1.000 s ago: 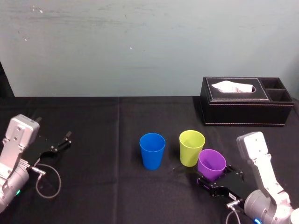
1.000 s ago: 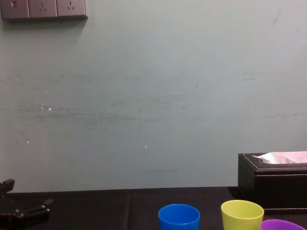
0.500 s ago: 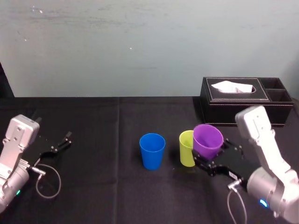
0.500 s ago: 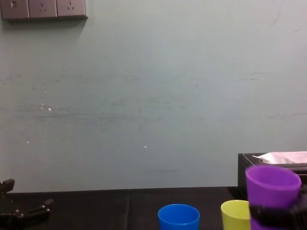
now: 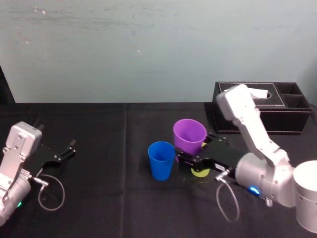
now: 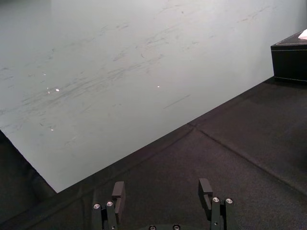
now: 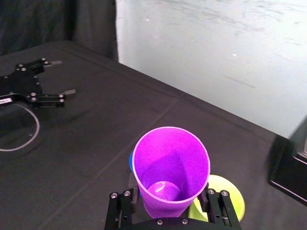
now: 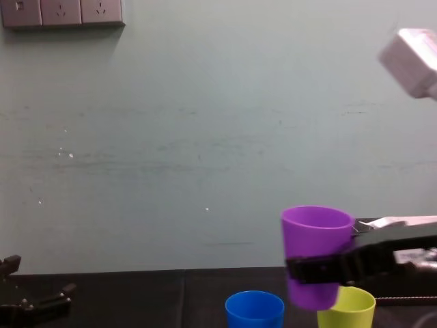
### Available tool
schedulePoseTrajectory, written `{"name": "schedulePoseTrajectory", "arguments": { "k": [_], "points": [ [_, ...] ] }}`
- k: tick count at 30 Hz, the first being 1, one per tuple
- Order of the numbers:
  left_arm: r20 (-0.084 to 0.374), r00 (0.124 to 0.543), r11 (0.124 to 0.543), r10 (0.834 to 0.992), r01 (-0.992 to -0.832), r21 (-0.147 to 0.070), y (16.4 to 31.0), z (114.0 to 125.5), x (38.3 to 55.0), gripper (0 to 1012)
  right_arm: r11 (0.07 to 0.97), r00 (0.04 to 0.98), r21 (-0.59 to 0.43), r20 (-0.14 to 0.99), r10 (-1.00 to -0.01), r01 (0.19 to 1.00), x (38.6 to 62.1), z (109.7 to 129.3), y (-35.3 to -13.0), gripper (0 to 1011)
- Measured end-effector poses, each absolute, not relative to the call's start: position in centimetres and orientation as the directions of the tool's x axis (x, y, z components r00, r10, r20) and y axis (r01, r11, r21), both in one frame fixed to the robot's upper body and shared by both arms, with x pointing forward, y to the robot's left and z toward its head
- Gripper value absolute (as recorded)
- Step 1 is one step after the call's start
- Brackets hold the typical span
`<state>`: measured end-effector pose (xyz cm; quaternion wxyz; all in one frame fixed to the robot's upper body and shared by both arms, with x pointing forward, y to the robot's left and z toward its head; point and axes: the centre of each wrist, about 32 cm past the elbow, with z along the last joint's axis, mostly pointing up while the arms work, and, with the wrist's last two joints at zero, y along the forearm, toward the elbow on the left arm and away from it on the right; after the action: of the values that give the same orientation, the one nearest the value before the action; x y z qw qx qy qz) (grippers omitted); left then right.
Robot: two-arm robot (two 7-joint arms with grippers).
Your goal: Stack the three plastic cups sequentially using one hand.
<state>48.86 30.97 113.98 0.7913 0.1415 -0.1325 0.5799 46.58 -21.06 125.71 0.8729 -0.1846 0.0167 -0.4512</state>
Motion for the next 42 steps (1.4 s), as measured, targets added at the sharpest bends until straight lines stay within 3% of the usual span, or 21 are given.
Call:
{"name": "schedulePoseTrajectory", "arguments": {
  "k": [21,42],
  "points": [
    [0.374,0.292,0.287,0.880,-0.955,0.070,31.0,114.0,48.9,1000,0.549,0.627,-0.351,0.163,-0.762,0.759,50.7,125.3,-16.4,707],
    [0.374,0.292,0.287,0.880,-0.955,0.070,31.0,114.0,48.9,1000,0.543,0.623,-0.366,0.143,-0.769,0.756,52.6,124.2,-15.4,707]
  ]
}}
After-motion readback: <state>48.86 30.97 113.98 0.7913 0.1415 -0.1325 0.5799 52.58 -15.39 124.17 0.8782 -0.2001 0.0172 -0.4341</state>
